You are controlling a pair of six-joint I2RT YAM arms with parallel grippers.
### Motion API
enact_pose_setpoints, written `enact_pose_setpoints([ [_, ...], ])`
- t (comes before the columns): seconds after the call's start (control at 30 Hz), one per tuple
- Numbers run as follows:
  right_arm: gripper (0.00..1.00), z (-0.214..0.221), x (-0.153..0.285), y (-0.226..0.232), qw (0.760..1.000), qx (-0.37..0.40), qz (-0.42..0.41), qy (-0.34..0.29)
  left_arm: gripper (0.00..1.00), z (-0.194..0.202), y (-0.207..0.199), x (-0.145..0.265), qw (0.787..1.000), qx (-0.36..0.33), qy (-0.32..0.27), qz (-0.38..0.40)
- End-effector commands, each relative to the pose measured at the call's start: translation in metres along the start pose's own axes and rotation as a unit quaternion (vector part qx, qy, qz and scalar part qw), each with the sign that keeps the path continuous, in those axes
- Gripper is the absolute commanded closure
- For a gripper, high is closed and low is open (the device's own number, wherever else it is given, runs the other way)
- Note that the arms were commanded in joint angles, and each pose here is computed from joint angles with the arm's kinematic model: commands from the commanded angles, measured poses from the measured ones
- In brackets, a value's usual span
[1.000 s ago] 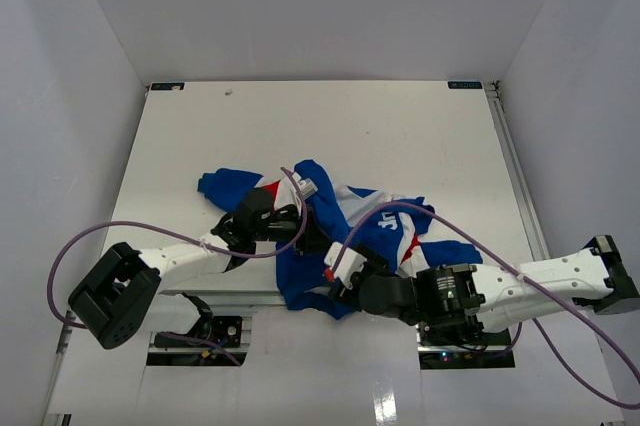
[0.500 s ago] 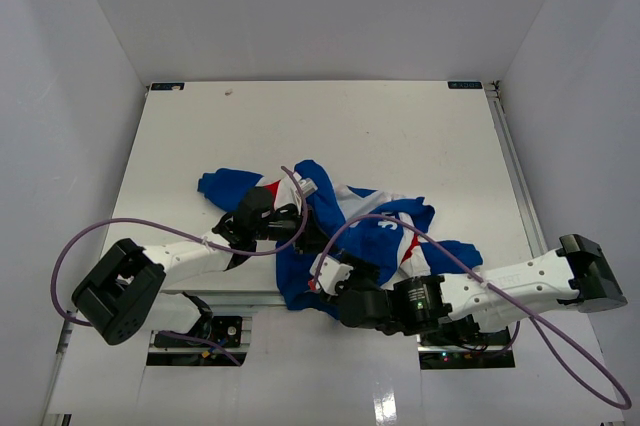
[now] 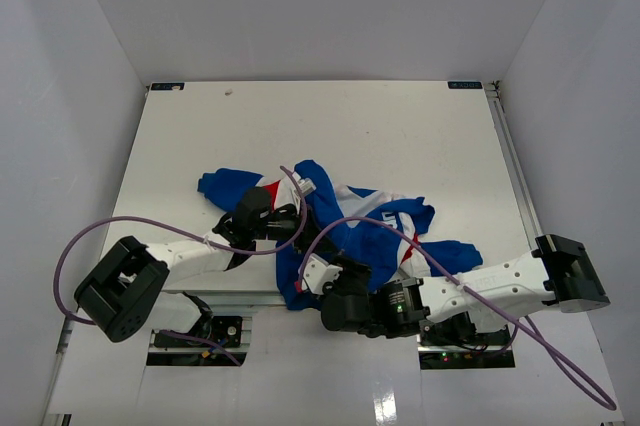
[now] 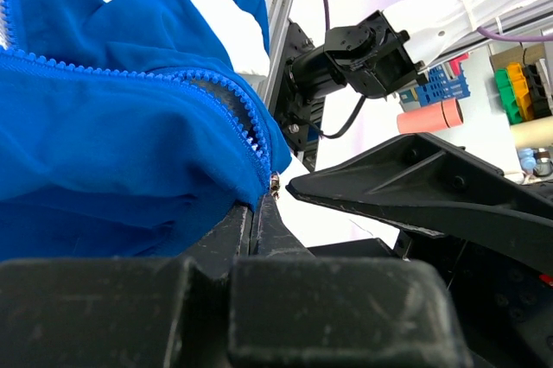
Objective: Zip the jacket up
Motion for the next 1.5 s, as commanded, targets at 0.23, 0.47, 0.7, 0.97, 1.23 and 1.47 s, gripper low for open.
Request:
enact_pose_setpoints([
  [0.23, 0.50, -0.019, -0.002, -0.002, 0.999, -0.030, 0.036, -0.020, 1.00, 0.001, -0.002, 0.003, 1.000, 0.000, 0.001, 0.028],
  [0.47, 0.63, -0.014, -0.005, -0.005, 0.998, -0.033, 0.053, -0.013, 1.00, 0.002, -0.002, 0.003, 1.000, 0.002, 0.002, 0.031],
  [0.7, 0.81, -0.015, -0.003, -0.013, 0.997, -0.052, 0.056, -0.017, 1.00, 0.003, -0.002, 0.004, 1.000, -0.001, 0.004, 0.031],
  [0.97, 0.92, -0.013, 0.000, -0.020, 0.996, -0.072, 0.044, -0.025, 1.00, 0.002, -0.005, 0.006, 0.999, -0.012, 0.001, 0.037],
  [1.23, 0.78, -0.015, 0.001, -0.019, 0.996, -0.087, 0.020, -0.030, 1.00, 0.003, -0.003, 0.004, 0.999, -0.005, 0.005, 0.037],
  [1.47, 0.55, -0.024, 0.001, -0.009, 0.996, -0.087, 0.008, -0.026, 1.00, 0.003, -0.003, 0.005, 0.999, -0.003, 0.003, 0.035],
])
Point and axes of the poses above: each gripper's point midway between its finger pads, its own x axis back along the fingers, its own y axis along the line the jaws close on, z = x × y, the point moved 8 cm from there along x, back along the fingers, and after that the axes turned 1 degree about -x, right-handed, at the moved point
